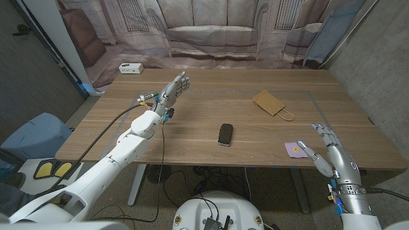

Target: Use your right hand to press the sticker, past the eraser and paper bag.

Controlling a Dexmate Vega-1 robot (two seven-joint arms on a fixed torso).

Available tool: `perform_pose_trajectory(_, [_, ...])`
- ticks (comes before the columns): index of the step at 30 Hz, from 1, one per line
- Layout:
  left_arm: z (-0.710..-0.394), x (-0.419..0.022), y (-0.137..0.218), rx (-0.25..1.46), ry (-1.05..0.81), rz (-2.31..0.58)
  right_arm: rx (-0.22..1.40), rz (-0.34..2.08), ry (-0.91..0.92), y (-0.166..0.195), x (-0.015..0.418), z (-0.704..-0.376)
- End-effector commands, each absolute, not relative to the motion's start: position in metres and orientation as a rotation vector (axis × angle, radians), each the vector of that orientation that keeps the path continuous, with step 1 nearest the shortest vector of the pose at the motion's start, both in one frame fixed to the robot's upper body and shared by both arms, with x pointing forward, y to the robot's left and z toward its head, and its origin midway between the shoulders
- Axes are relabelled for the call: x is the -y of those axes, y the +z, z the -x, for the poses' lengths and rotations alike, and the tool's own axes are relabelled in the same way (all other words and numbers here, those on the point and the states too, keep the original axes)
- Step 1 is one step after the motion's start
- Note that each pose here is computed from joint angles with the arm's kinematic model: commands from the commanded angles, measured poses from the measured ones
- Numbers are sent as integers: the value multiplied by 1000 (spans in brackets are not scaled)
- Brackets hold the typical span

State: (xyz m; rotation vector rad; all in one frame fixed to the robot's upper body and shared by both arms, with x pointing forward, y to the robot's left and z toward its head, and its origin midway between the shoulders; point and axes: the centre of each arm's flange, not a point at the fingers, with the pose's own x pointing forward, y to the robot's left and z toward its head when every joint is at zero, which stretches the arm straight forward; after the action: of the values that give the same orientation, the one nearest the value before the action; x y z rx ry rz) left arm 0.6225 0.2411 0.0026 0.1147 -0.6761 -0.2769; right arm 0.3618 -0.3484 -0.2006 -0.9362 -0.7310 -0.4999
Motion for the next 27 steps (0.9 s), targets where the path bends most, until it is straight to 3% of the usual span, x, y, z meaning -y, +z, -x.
perform_pose_trajectory(1, [-616, -245, 4, 704, -267, -104, 740, 1076, -549, -197, 341, -361])
perform_pose_trajectory(27, [-621, -246, -8, 685, -265, -80, 562, 1301, -550, -191, 334, -366])
